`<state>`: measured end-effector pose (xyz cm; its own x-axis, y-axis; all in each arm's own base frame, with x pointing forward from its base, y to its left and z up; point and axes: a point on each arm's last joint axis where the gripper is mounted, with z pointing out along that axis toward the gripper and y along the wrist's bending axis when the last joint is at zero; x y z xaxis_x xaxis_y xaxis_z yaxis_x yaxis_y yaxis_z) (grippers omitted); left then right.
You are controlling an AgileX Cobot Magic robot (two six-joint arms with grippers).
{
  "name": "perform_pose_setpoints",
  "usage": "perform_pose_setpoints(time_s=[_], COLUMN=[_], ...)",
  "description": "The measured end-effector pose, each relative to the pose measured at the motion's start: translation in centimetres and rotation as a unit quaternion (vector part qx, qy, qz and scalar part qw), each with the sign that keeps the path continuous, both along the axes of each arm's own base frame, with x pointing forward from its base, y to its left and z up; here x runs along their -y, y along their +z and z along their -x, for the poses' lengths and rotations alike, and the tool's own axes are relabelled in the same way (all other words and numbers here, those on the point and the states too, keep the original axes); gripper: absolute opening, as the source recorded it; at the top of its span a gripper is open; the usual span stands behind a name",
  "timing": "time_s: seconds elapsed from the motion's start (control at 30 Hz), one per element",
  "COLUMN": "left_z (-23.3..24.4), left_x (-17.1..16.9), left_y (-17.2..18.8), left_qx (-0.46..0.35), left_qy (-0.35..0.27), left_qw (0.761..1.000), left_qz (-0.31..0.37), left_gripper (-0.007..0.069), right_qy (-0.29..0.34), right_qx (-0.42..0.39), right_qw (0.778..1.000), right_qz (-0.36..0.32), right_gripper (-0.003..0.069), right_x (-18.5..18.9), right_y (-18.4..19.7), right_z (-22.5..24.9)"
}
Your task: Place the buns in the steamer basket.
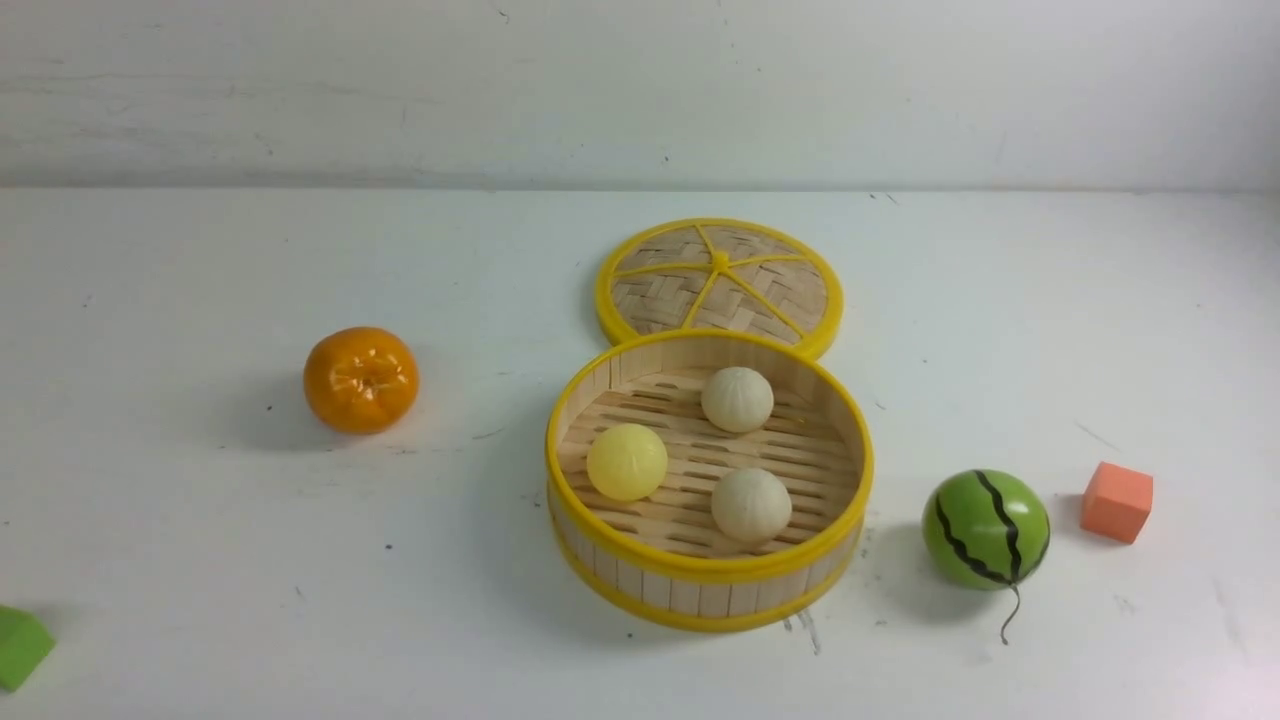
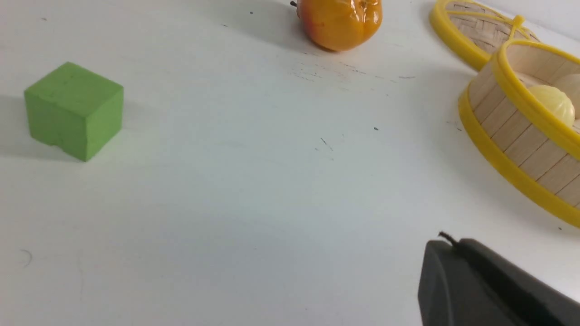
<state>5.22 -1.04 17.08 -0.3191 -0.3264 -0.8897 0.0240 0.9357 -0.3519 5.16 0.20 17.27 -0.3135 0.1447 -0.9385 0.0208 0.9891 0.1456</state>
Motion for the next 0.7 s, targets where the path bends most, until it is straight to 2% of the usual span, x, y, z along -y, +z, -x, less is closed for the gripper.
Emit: perform_pose_setpoints(time_s=[0.7], left_z=[0.0], left_x=[0.0], left_y=[0.0], left_qx=[0.0], left_qy=[0.0], left_qw=[1.0], left_qz=[0.001], left_gripper=[-0.0013], right_qy=[0.0], right_qx=[0.001], right_qw=[1.0], right_qz=[0.0], right_gripper=[0.0079], right_x=[0.0], right_y=[0.01], right_z=[0.0])
